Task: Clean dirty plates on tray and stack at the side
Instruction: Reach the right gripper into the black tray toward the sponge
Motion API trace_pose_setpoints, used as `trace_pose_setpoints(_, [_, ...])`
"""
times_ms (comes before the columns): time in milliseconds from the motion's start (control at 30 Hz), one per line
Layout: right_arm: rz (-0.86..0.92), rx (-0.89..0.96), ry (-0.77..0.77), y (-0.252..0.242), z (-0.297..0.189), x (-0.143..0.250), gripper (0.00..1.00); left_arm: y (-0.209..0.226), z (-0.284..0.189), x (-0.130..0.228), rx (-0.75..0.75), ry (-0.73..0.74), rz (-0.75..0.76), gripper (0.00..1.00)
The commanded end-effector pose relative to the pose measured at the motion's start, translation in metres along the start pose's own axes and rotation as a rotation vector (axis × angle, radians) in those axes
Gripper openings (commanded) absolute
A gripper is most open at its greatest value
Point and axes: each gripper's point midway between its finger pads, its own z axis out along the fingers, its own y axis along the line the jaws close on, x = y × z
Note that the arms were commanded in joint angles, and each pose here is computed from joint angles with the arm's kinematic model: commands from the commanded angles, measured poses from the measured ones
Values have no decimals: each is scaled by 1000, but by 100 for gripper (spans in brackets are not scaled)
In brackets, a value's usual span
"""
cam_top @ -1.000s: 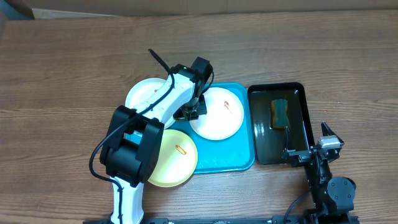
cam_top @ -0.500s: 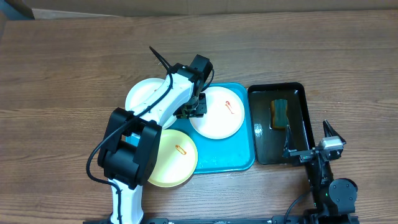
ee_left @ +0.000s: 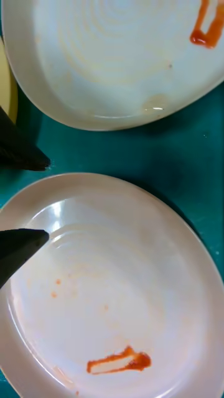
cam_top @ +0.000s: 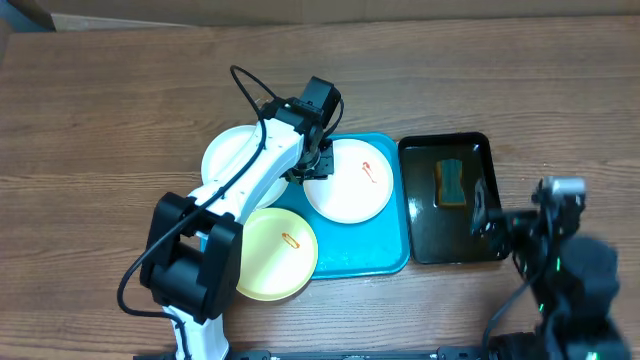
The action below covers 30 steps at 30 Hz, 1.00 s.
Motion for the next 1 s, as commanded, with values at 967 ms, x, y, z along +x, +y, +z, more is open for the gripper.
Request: trace_pose_setpoints(967, [140,174,927,-11,153,151,80,-5,-21,12,-44,-45,39,38])
